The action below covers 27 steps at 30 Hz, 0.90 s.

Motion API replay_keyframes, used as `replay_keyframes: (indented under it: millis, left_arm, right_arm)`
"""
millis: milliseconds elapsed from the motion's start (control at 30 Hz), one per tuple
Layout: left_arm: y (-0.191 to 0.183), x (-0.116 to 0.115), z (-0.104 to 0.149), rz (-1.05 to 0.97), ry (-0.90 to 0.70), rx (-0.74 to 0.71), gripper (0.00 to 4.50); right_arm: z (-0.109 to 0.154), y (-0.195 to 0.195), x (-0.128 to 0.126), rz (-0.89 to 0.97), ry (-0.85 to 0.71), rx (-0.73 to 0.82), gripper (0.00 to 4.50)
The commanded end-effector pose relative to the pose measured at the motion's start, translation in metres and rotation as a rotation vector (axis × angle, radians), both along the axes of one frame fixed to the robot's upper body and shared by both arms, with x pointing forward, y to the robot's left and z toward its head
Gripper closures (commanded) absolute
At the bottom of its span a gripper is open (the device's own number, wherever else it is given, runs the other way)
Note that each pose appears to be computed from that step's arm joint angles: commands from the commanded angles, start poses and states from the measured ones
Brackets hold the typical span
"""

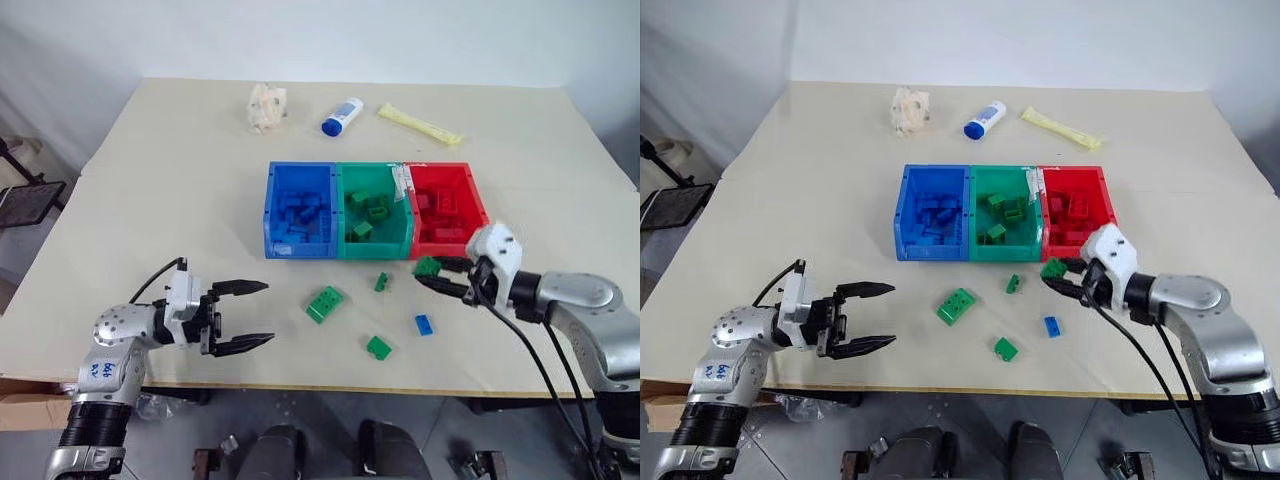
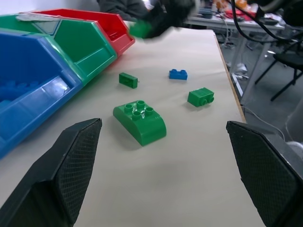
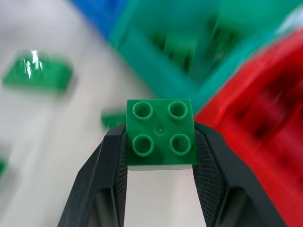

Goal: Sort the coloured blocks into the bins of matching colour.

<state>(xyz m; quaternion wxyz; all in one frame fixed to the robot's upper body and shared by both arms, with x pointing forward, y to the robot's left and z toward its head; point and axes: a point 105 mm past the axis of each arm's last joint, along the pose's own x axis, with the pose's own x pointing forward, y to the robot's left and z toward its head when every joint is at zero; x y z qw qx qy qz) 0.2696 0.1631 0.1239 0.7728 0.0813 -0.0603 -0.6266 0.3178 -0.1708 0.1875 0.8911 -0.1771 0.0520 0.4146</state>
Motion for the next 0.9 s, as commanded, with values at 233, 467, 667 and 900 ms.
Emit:
replay_keyframes:
  millis: [233,467,667,900]
  left_arm:
    - [-0.012,0.007,-0.002,-0.032,-0.059,0.012,0.0]
    - [-0.012,0.01,0.001,-0.029,-0.075,0.015,0.0]
    - [-0.011,0.014,0.003,-0.035,-0.08,0.016,0.0]
    - [-0.006,0.019,0.0,-0.046,-0.068,0.024,0.0]
  right_arm:
    - [0.037,0.032,0.057,-0.001,-0.151,0.069,2.29]
    - [0.043,0.042,0.068,0.022,-0.198,0.07,0.08]
    - [0.043,0.027,0.034,0.114,-0.203,0.047,0.03]
    - [0.016,-0.025,-0.027,0.148,-0.079,-0.048,0.03]
